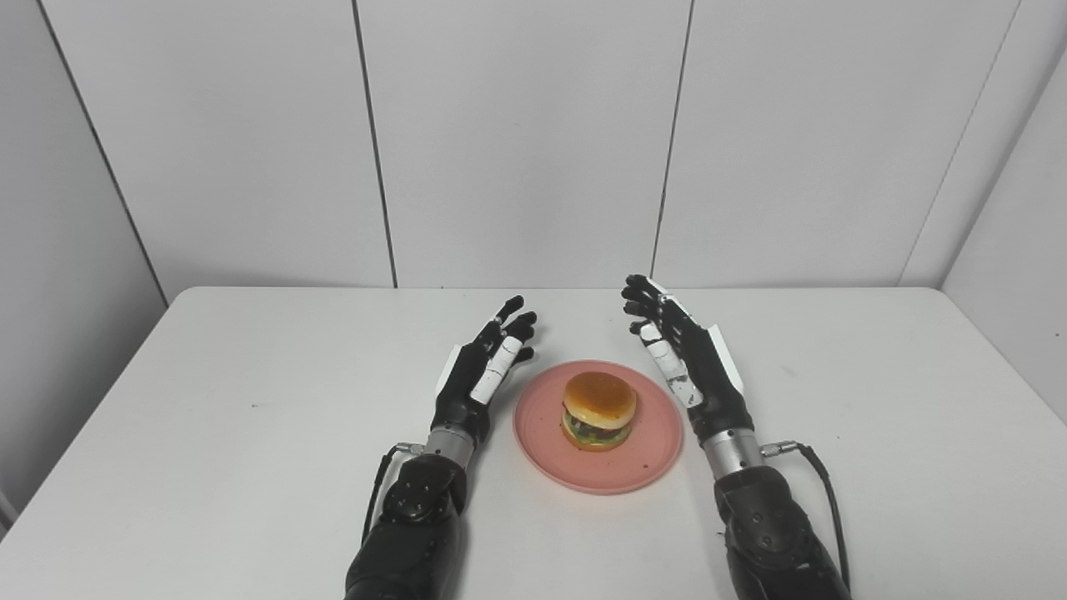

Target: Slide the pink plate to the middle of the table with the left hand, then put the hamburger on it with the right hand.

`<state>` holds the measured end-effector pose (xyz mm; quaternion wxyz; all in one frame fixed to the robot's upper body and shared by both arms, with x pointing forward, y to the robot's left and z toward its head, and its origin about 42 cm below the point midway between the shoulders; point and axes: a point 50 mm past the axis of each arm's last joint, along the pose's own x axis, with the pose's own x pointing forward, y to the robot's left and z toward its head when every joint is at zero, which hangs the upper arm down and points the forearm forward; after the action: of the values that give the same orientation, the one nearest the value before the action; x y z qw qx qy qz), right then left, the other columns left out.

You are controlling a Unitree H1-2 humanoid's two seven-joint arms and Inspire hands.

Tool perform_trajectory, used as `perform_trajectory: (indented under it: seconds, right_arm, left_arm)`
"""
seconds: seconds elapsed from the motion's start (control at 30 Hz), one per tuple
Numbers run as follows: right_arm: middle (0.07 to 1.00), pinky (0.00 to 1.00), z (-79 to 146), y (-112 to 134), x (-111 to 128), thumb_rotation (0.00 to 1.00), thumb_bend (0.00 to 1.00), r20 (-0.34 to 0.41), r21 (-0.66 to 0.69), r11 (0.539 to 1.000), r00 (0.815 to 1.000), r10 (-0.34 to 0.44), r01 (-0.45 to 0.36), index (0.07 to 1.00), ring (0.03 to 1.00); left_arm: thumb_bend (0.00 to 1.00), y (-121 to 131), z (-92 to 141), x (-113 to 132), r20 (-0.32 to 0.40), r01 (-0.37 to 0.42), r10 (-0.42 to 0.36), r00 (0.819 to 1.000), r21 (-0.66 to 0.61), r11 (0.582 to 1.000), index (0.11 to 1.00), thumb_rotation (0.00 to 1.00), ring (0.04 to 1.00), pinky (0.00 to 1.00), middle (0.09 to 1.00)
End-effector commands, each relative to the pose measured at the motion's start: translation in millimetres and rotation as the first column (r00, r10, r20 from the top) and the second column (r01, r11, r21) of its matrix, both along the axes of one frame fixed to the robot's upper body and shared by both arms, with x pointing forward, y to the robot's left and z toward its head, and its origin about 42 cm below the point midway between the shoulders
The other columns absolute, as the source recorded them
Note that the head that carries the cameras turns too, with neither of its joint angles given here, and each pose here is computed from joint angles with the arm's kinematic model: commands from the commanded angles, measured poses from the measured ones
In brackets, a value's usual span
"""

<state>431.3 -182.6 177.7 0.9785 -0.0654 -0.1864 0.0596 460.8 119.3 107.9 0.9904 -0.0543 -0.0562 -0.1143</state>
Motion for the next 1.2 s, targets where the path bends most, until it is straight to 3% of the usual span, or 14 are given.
perform_trajectory:
  seconds: [0.0, 0.2, 0.43, 0.83, 1.03, 1.17]
  right_arm:
    - [0.840, 0.79, 24, -1, 5, 1.00, 0.91, 0.093, 0.052, 0.999, 0.996, 0.008, -0.013, 0.852, 0.823]
    - [0.829, 0.82, 8, -15, 2, 1.00, 1.00, 0.014, 0.143, 0.989, 0.999, -0.030, 0.028, 0.831, 0.817]
    - [0.837, 0.83, -21, -30, -3, 1.00, 0.98, -0.072, 0.238, 0.968, 0.995, -0.068, 0.083, 0.838, 0.825]
    - [0.882, 0.89, -71, -41, -25, 1.00, 0.91, -0.196, 0.254, 0.956, 0.975, -0.102, 0.151, 0.858, 0.875]
    - [0.938, 0.99, -81, -41, -23, 1.00, 0.90, -0.259, 0.241, 0.956, 0.960, -0.104, 0.168, 0.918, 0.952]
    - [0.969, 1.00, -85, -41, -23, 1.00, 0.89, -0.276, 0.238, 0.959, 0.957, -0.087, 0.156, 0.944, 0.986]
  left_arm:
    - [0.98, 17, -34, -23, -0.063, -0.043, 0.044, 0.997, 0.015, 0.999, 0.898, 0.79, 0.916, 0.88, 0.910]
    - [0.97, 23, -25, -29, -0.003, -0.110, 0.110, 0.994, 0.014, 0.994, 0.930, 0.80, 0.974, 0.97, 0.971]
    - [0.88, 33, -24, -38, 0.053, -0.208, 0.204, 0.978, 0.099, 0.973, 0.979, 0.88, 1.000, 1.00, 1.000]
    - [0.90, 58, -40, -57, -0.004, -0.204, 0.206, 0.979, 0.116, 0.972, 0.993, 0.86, 1.000, 1.00, 1.000]
    - [0.90, 56, -44, -60, -0.025, -0.222, 0.224, 0.974, 0.079, 0.972, 0.997, 0.87, 1.000, 1.00, 1.000]
    - [0.94, 56, -45, -59, -0.058, -0.243, 0.245, 0.968, 0.048, 0.969, 0.999, 0.87, 1.000, 1.00, 1.000]
